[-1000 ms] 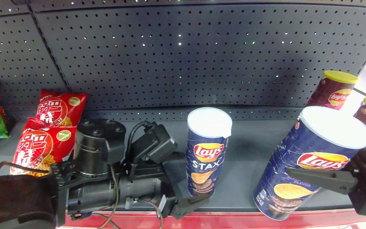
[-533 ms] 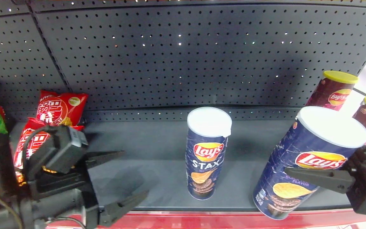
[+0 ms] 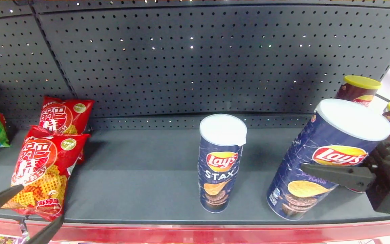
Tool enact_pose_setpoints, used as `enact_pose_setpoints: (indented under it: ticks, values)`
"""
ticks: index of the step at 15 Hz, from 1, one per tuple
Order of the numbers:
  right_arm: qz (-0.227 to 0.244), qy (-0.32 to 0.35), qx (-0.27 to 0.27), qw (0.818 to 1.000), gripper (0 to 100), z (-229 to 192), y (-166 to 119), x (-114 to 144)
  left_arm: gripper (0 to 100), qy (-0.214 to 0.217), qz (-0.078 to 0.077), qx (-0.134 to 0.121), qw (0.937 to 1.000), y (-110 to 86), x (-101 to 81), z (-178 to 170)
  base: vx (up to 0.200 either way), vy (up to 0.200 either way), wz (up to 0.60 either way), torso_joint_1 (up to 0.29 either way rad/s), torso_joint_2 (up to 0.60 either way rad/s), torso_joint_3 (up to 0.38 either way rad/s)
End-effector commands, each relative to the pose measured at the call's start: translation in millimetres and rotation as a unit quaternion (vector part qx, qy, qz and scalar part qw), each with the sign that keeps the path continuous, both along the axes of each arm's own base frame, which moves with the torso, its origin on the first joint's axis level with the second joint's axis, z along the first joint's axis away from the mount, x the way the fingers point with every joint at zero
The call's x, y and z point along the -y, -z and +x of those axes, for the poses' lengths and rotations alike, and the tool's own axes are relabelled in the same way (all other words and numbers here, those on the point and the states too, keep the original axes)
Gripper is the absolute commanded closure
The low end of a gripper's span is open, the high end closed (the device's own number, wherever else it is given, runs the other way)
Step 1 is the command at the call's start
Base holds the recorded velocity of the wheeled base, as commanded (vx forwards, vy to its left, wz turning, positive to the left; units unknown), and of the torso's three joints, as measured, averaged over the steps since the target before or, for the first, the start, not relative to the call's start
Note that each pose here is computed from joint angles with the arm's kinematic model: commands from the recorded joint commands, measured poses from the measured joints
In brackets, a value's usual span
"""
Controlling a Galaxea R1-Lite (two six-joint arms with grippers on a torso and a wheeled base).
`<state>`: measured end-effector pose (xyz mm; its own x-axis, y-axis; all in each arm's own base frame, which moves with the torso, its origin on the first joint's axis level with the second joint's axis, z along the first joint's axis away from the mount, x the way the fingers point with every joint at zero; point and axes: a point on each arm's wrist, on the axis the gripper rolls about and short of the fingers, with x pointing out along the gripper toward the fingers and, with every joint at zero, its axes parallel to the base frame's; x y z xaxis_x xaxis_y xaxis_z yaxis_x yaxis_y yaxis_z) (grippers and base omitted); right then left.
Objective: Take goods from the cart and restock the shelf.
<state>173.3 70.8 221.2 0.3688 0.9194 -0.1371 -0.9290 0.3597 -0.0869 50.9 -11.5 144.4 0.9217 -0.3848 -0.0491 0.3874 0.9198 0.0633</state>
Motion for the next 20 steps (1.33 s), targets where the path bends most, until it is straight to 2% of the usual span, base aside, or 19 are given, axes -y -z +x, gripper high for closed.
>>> enact_pose_setpoints:
  ticks: [1,2,3,4,6,7,9,10,11,14,20]
  values:
    - [0.002,0.0,0.003,1.0,100,3.3,-3.9,-0.9,0,-0.053,-0.025,0.026,0.9979,24.3,-5.4,-36.4,0.0,0.0,0.0,0.0,0.0,0.0]
    - [0.004,0.0,0.004,1.0,100,3.2,-5.5,-0.9,0,-0.065,-0.03,0.023,0.9972,44.3,-6.8,-58.1,0.0,0.0,0.0,0.0,0.0,0.0]
    - [0.004,0.001,0.005,1.0,100,2.9,-5.8,-0.8,0,-0.083,-0.028,0.021,0.9959,60.4,-8.0,-69.8,0.0,0.0,0.0,0.0,0.0,0.0]
    - [0.004,0.001,0.004,1.0,100,2.9,-5.8,-0.8,0,-0.127,-0.029,0.018,0.9913,64.3,-8.7,-73.6,0.0,0.0,0.0,0.0,0.0,0.0]
    - [0.004,0.001,0.004,1.0,100,2.1,-5.5,-0.6,0,-0.139,-0.03,0.024,0.9895,64.2,-9.0,-74.5,0.0,0.0,0.0,0.0,0.0,0.0]
    - [0.005,0.001,0.006,1.0,100,3.1,-6.3,-0.8,0,-0.148,-0.031,0.015,0.9884,64.0,-9.4,-73.5,0.0,0.0,0.0,0.0,0.0,0.0]
    - [0.006,0.001,0.008,1.0,100,3.7,-7.8,-1.0,0,-0.161,-0.034,0.022,0.9862,64.4,-9.9,-74.3,0.0,0.0,0.0,0.0,0.0,0.0]
    - [0.006,0.001,0.009,1.0,100,3.8,-8.2,-1.1,0,-0.192,-0.035,0.015,0.9807,68.5,-11.4,-73.3,0.0,0.0,0.0,0.0,0.0,0.0]
    - [0.006,0.001,0.007,1.0,100,3.7,-7.8,-1.0,0,-0.196,-0.037,0.015,0.9797,68.5,-11.5,-73.3,0.0,0.0,0.0,0.0,0.0,0.0]
    - [0.006,0.003,0.007,1.0,100,3.9,-7.8,-0.5,0,-0.199,-0.044,0.014,0.979,68.1,-11.6,-73.4,0.0,0.0,0.0,0.0,0.0,0.0]
    - [0.007,0.007,0.013,1.0,100,23.1,-15.8,-4.2,0,-0.198,-0.041,0.014,0.9793,68.5,-11.6,-73.3,0.0,0.0,0.0,0.0,0.0,0.0]
